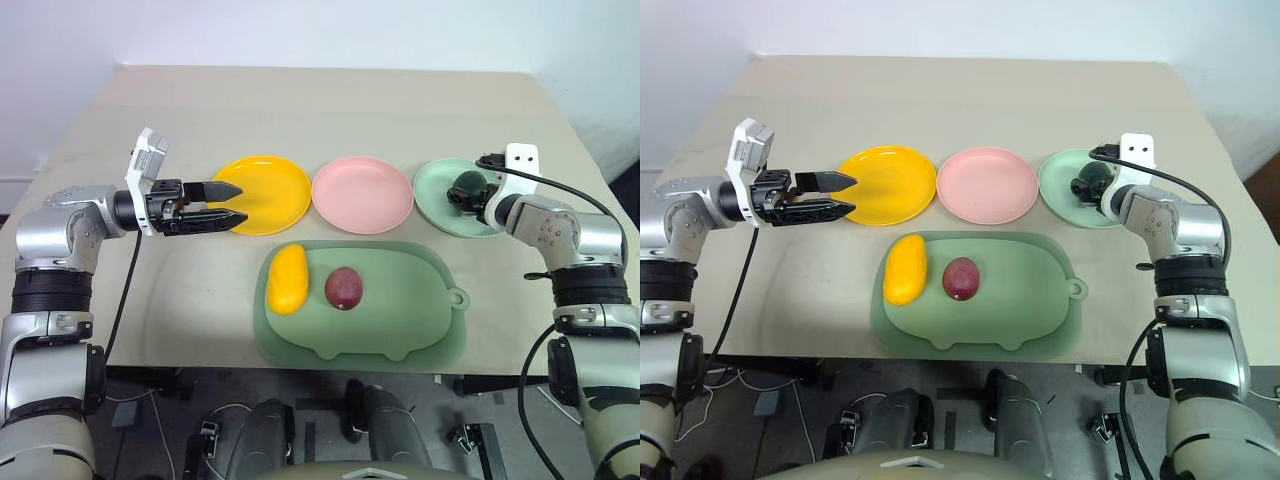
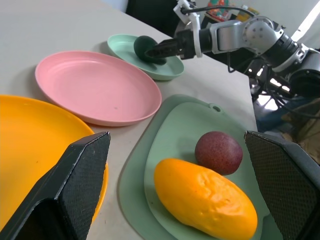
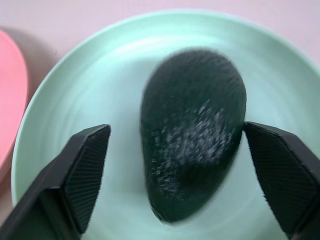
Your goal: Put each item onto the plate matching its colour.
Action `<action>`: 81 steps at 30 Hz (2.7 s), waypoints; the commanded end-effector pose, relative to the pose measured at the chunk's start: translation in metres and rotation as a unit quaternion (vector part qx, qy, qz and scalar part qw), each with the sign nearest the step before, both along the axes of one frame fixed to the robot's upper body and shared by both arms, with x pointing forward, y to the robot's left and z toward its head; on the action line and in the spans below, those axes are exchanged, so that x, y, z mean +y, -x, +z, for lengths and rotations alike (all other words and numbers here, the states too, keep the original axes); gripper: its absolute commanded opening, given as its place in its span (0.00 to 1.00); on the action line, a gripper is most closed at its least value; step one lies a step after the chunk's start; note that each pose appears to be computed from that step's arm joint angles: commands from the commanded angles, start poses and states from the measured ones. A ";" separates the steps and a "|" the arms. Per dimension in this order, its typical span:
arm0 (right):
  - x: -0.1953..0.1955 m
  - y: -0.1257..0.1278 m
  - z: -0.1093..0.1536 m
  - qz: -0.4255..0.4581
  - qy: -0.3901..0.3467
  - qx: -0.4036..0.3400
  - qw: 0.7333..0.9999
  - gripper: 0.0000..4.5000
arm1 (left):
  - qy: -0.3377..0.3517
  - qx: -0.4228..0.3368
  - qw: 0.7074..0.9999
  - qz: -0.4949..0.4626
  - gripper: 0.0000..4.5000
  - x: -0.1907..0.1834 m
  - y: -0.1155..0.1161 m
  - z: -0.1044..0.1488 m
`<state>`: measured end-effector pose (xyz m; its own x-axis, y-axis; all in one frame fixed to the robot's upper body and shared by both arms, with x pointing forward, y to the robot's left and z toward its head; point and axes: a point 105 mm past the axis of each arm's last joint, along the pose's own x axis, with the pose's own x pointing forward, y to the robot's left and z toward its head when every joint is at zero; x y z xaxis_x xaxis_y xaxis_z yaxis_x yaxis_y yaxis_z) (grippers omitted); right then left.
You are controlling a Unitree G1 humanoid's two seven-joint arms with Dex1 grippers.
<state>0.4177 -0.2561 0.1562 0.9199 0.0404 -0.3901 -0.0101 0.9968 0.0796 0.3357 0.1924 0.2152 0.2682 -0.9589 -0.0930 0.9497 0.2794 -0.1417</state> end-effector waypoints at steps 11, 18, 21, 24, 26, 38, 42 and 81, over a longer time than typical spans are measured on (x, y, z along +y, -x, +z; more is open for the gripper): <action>0.051 0.033 0.075 0.095 -0.107 -0.054 0.988 0.99 | 0.016 -0.025 1.000 -0.007 1.00 0.000 0.002 0.014; 0.081 0.072 0.058 0.183 -0.135 0.018 0.974 0.99 | 0.017 -0.021 1.000 -0.009 1.00 -0.002 0.001 0.011; 0.095 0.085 0.055 0.226 -0.143 0.021 0.963 0.99 | 0.020 -0.019 1.000 -0.011 1.00 -0.003 0.001 0.011; 0.110 0.099 0.056 0.273 -0.157 0.023 0.949 0.99 | 0.020 -0.017 1.000 -0.012 1.00 -0.004 0.001 0.009; 0.119 0.108 0.049 0.294 -0.166 0.034 0.941 0.99 | 0.020 -0.018 1.000 -0.013 1.00 -0.005 0.001 0.009; 0.149 0.151 0.023 0.316 -0.208 0.110 0.919 0.99 | 0.014 -0.019 1.000 -0.021 1.00 -0.006 0.002 0.010; 0.154 0.150 0.022 0.307 -0.220 0.106 0.920 0.99 | 0.013 -0.017 0.999 -0.023 1.00 -0.007 0.002 0.010; 0.192 0.147 -0.017 0.319 -0.193 0.181 0.910 0.99 | 0.009 -0.014 1.000 -0.008 1.00 0.000 0.007 0.013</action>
<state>0.2713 -0.0678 0.1312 0.4755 0.7040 -0.5275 -0.4415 0.7097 0.5491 0.3321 0.1884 0.2150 0.2477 -0.9644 -0.0921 0.9510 0.2602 -0.1669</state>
